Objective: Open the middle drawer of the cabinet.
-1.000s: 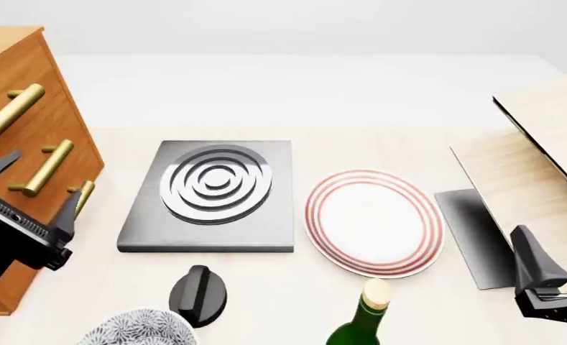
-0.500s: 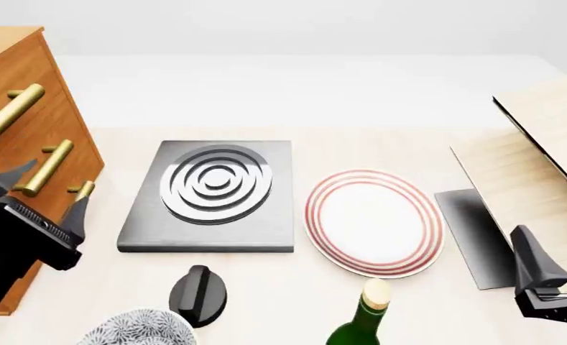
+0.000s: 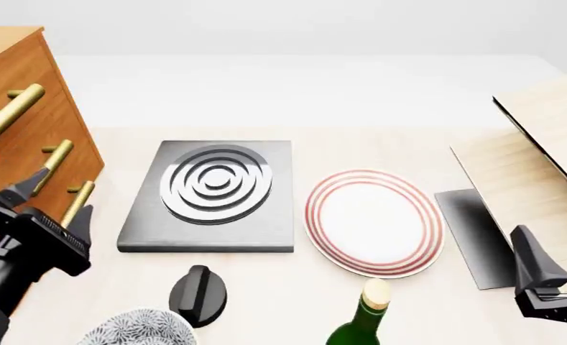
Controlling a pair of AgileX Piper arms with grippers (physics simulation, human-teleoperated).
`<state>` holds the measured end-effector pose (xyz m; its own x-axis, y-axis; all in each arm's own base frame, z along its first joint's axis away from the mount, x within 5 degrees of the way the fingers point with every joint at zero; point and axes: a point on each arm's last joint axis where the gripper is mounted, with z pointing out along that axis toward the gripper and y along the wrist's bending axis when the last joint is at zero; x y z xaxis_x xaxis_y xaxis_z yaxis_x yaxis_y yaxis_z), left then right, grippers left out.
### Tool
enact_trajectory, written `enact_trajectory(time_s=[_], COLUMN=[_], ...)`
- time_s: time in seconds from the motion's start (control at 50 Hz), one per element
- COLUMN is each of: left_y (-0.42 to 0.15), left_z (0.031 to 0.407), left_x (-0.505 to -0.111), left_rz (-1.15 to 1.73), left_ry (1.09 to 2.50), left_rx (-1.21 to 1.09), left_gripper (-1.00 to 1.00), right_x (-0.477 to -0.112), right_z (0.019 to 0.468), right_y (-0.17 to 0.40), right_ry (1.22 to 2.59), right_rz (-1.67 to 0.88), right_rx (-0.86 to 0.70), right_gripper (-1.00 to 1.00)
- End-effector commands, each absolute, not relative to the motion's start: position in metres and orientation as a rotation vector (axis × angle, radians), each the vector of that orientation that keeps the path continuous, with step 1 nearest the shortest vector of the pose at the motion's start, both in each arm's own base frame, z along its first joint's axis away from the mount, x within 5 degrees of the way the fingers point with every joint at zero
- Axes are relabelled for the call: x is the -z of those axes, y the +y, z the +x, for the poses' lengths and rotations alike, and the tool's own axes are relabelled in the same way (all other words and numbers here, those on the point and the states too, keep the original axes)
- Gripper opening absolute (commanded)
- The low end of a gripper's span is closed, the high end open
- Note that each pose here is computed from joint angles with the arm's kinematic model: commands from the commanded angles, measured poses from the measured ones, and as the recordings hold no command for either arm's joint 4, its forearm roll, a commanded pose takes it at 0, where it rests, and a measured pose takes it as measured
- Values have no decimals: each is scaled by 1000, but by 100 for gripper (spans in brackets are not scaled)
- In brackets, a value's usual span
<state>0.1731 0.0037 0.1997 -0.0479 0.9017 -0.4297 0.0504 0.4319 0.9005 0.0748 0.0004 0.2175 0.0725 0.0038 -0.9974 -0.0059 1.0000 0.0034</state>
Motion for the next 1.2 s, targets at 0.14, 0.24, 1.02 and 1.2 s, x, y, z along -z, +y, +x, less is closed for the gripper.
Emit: enact_trajectory(time_s=[0.14, 0.24, 1.02, 1.2], left_y=[10, 13, 26, 30], left_z=[178, 184, 194, 198], left_x=[-188, -185, -177, -179], left_rz=[903, 899, 891, 885], left_ry=[1438, 1440, 1441, 1435], left_rx=[-943, -963, -1056, -1084], left_gripper=[100, 100, 100, 100], right_x=[-217, -217, -217, -217], right_z=[70, 70, 70, 70], right_y=[0, 0, 0, 0], right_ry=[1495, 1494, 1495, 1494], right_rz=[0, 0, 0, 0], right_rx=[-7, -6, -7, -6], right_gripper=[100, 100, 100, 100])
